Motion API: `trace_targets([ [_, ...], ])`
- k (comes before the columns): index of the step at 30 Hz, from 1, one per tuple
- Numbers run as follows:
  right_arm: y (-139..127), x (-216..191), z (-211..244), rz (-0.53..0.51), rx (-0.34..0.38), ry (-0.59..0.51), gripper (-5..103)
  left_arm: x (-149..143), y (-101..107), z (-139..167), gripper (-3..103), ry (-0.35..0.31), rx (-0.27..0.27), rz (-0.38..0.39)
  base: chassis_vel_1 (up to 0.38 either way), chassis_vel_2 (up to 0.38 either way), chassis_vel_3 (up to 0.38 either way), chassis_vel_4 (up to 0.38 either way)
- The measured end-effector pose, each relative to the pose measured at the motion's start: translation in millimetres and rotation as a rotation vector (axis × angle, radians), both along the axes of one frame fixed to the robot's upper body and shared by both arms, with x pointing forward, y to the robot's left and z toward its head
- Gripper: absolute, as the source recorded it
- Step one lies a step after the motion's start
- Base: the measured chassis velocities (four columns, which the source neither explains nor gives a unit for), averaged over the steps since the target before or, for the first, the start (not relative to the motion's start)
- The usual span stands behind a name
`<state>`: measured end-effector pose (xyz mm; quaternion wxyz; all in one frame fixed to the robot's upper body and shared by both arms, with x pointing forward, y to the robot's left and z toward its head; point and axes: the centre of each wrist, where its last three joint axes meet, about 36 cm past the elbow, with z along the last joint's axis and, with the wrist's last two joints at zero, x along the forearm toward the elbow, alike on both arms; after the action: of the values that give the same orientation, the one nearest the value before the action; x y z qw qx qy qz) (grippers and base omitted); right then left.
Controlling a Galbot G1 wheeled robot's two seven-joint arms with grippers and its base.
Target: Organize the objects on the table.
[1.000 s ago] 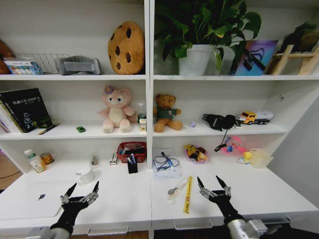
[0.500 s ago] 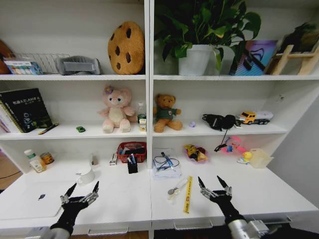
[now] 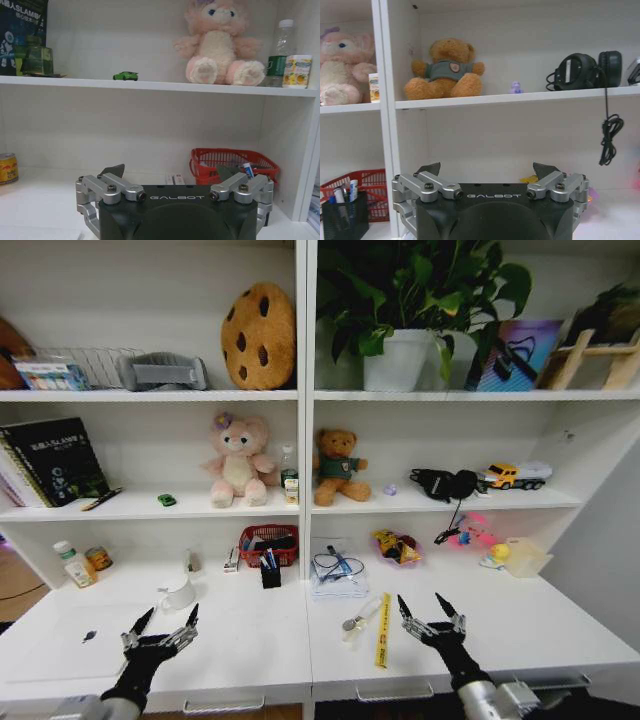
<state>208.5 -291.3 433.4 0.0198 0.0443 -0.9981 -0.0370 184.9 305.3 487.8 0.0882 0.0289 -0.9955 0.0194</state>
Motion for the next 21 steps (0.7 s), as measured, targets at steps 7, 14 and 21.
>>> trace_targets([
  [7, -0.2, 0.0, -0.1, 0.0, 0.0, 0.0, 100, 0.0, 0.0, 0.0, 100, 0.0, 0.0, 0.0, 0.215, 0.253, -0.232, -0.223],
  [14, -0.2, 0.0, -0.1, 0.0, 0.0, 0.0, 100, 0.0, 0.0, 0.0, 100, 0.0, 0.0, 0.0, 0.294, 0.315, -0.312, -0.289],
  [21, -0.1, 0.0, -0.2, 0.0, 0.0, 0.001, 100, 0.0, 0.0, 0.0, 100, 0.0, 0.0, 0.0, 0.36, 0.364, -0.368, -0.352],
])
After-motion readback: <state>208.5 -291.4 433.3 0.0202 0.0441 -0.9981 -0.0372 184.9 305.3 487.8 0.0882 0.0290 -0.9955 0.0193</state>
